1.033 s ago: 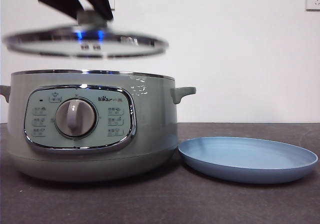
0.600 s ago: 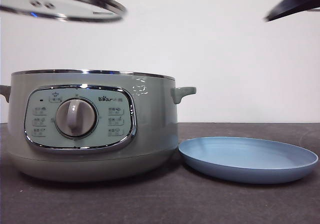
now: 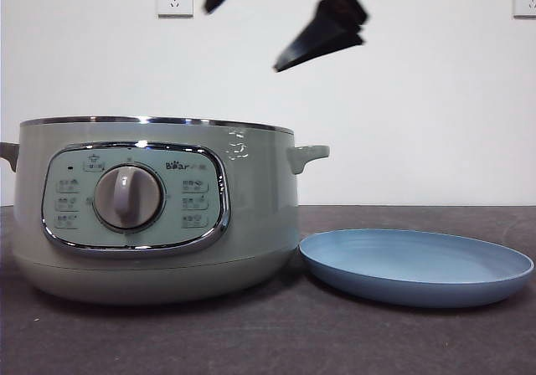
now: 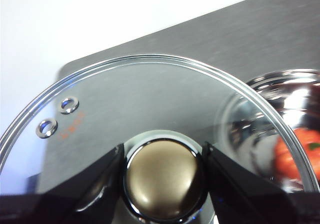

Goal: Take the pumpkin out from the steamer,put the pumpkin in the blue plate,close the lid

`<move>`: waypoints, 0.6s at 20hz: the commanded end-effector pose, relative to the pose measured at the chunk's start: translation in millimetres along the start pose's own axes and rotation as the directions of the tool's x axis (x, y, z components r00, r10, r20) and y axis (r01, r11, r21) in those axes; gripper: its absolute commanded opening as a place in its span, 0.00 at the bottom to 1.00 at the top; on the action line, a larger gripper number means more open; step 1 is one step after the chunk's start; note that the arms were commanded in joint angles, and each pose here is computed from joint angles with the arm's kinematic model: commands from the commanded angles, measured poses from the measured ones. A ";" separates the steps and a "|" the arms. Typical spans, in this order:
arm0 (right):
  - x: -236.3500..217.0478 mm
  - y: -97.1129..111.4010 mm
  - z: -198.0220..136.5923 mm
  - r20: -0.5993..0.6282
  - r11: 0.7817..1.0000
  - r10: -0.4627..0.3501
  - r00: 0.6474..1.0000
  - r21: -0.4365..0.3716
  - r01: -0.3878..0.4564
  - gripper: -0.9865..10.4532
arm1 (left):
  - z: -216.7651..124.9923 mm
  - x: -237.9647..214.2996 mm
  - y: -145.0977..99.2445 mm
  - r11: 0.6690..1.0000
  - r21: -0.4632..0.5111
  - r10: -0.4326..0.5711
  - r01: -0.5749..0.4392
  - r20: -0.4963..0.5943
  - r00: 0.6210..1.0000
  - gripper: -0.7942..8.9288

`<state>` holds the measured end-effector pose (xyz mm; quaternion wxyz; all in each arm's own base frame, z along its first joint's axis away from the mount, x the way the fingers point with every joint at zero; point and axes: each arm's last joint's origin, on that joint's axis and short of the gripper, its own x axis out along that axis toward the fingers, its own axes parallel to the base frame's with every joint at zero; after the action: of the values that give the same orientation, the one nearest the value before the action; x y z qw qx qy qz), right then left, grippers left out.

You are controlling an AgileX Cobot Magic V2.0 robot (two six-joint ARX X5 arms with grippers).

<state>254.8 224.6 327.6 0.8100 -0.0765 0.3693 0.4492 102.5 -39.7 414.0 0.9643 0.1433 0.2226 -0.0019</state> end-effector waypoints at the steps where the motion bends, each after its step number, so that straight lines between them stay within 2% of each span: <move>1: 21.3 11.6 17.9 -0.088 0.996 -0.032 0.996 -0.091 0.024 0.54 | 0.2 -9.6 6.5 0.999 -0.006 0.048 -0.048 0.028 0.998 0.07; 4: 51.2 29.8 33.5 -0.187 0.982 -0.099 0.977 -0.180 0.065 0.56 | -3.5 -11.1 7.2 0.999 0.009 0.047 -0.047 0.003 0.999 0.07; 7: 80.4 43.1 39.0 -0.226 0.961 -0.167 0.960 -0.257 0.107 0.56 | -3.6 -11.1 7.2 0.999 0.010 0.046 -0.046 0.003 0.999 0.07; 9: 100.5 46.4 35.7 -0.252 0.948 -0.198 0.947 -0.296 0.120 0.56 | -3.7 -11.0 7.1 0.999 0.010 0.045 -0.045 0.002 0.999 0.07; 12: 128.0 41.7 25.2 -0.305 0.947 -0.206 0.930 -0.301 0.111 0.56 | -4.1 -11.0 7.1 0.999 0.013 0.045 -0.045 -0.002 0.999 0.07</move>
<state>274.7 344.2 274.7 0.7535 -0.2883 0.4252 0.4103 94.6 -34.5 409.8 0.9561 0.1604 0.2448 0.0137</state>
